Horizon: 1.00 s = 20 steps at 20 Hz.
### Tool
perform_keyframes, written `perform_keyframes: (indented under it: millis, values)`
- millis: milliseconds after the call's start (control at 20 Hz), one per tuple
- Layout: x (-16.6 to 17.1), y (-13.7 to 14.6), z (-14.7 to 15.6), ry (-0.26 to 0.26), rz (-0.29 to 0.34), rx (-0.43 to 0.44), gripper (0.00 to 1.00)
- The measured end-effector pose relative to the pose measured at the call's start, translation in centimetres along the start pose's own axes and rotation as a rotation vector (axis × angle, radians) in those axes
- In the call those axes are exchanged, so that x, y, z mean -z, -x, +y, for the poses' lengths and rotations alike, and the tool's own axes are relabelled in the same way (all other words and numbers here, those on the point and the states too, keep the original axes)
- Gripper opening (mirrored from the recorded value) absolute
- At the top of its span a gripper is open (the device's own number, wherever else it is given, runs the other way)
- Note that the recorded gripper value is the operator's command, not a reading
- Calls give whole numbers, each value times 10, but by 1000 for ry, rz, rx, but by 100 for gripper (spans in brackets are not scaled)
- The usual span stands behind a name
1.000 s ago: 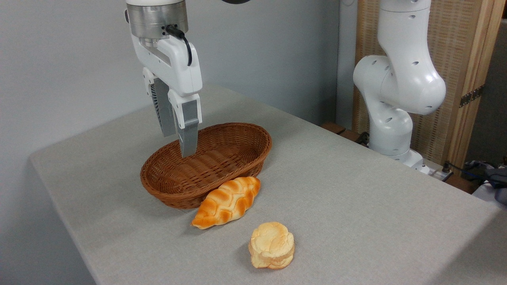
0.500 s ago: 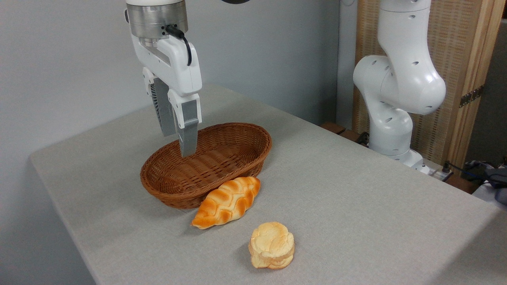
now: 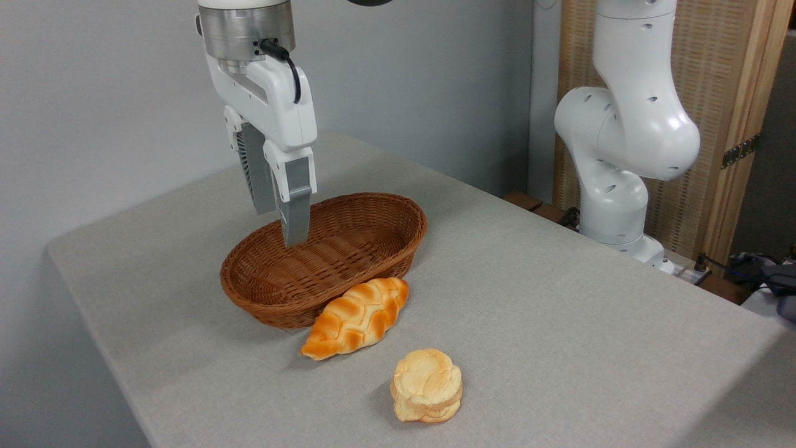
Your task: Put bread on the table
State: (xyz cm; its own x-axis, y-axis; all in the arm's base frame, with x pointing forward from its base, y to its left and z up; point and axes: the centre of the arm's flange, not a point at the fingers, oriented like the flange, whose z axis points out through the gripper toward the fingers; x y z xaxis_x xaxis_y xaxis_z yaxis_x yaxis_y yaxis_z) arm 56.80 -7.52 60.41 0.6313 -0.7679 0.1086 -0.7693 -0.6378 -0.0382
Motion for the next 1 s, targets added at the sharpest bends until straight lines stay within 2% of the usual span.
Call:
perform_keyframes:
  millis: [650,900,1000]
  values:
    - [0,-1,1,0,0,-2,100]
    - [4,-14,19,0,7,-40,100]
    - [5,-11,15,-3,8,-31,100]
